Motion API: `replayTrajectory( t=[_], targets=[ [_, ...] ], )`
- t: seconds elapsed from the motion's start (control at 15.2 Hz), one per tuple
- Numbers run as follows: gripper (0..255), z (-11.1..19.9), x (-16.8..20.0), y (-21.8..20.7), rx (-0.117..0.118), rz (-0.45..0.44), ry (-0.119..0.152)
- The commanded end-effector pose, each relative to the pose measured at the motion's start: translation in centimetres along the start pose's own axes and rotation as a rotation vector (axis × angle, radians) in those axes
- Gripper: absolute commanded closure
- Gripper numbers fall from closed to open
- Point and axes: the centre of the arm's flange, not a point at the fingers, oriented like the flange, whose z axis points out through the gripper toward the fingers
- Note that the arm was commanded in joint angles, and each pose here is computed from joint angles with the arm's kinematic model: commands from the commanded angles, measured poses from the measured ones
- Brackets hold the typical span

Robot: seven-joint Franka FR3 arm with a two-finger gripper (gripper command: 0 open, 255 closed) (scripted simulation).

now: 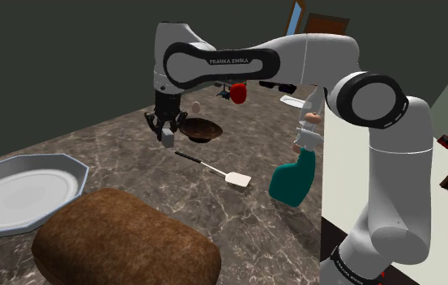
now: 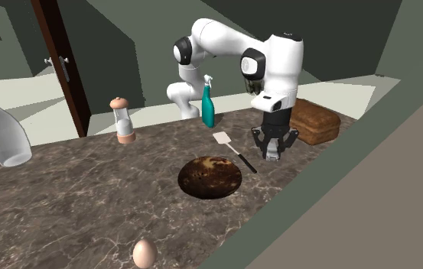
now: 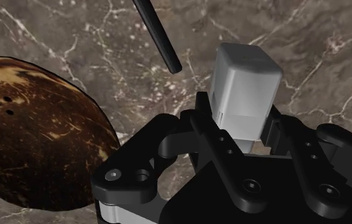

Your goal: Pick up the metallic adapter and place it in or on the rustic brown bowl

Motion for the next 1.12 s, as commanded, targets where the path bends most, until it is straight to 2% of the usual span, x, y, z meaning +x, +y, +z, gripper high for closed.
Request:
replayTrajectory(
  t=[0.0, 0.66, 1.06],
  targets=[
    [255, -1.1, 0.0, 0.0, 0.0, 0.0, 0.0],
    [255, -6.2, 0.2, -0.1, 0.0, 0.0, 0.0],
    [255, -6.3, 3.1, 7.3, 0.0, 0.0, 0.0]
  ],
)
